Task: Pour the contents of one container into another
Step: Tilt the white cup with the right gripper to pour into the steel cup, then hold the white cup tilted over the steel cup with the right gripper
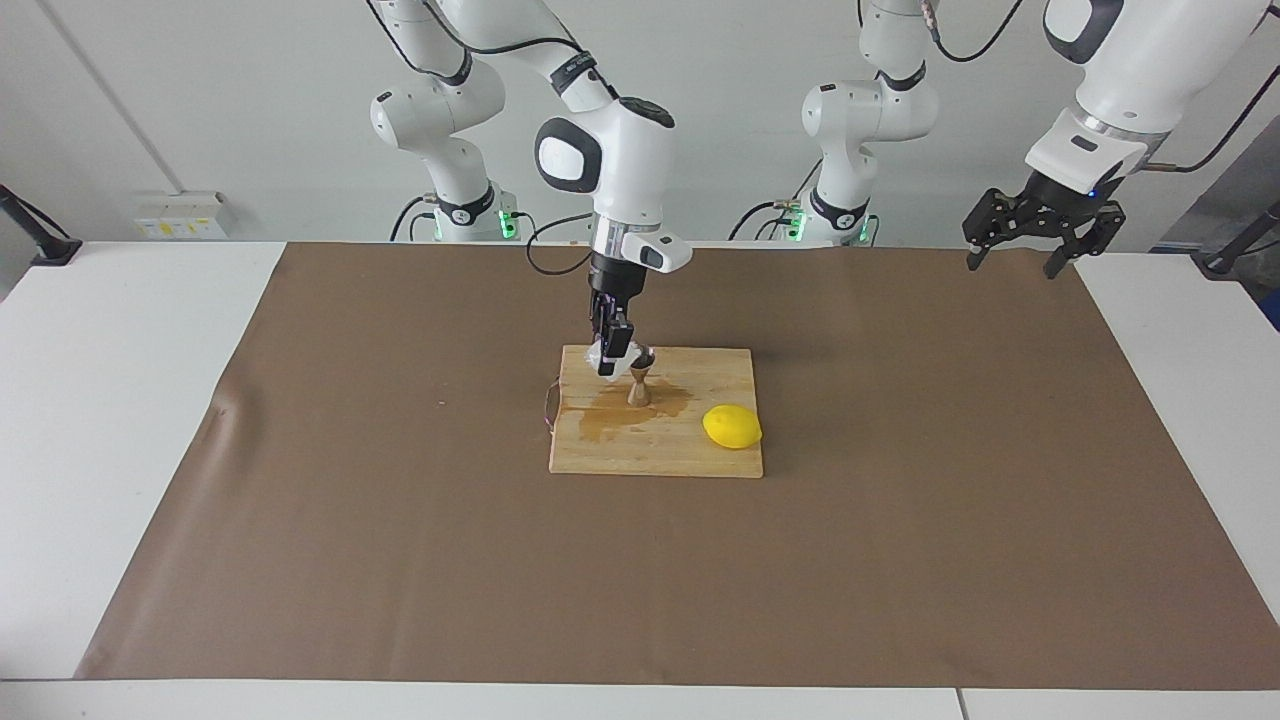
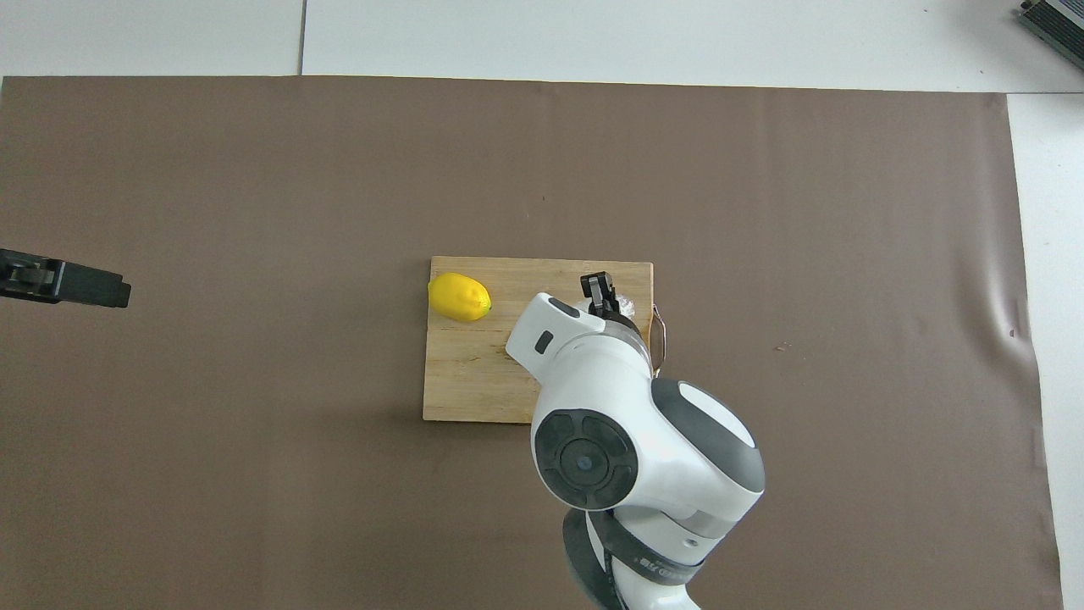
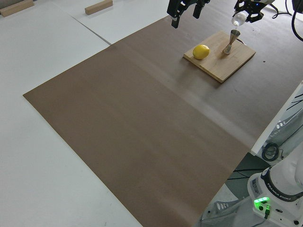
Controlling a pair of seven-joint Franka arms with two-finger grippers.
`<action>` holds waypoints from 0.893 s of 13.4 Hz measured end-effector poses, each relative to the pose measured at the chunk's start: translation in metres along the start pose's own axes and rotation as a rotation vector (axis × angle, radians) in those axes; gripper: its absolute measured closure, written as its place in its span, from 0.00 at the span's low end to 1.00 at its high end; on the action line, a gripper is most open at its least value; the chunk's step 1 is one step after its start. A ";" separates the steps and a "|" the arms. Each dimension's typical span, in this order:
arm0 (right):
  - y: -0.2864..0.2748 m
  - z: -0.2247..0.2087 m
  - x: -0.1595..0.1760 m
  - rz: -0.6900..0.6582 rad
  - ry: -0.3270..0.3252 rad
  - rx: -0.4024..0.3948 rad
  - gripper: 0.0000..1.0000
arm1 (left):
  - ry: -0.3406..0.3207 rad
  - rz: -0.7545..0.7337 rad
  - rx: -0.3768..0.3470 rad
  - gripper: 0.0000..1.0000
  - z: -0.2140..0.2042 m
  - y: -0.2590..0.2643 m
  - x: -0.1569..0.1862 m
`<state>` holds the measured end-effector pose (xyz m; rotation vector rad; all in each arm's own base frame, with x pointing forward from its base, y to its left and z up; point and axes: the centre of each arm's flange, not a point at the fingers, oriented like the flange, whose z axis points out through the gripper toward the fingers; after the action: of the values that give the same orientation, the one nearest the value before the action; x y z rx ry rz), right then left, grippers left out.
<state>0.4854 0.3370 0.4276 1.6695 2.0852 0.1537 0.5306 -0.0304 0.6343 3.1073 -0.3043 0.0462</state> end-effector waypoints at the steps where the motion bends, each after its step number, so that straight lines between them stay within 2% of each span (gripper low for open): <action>1: 0.000 0.000 0.000 -0.005 -0.005 -0.003 0.51 | 0.000 0.000 0.000 0.00 0.000 0.000 0.000; 12: -0.009 -0.002 0.016 -0.103 -0.051 -0.025 0.51 | -0.001 -0.001 0.000 0.00 0.001 0.000 0.000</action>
<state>0.4741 0.3503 0.4219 1.5315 2.1171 0.1024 0.5310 -0.0304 0.6338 3.1073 -0.3032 0.0448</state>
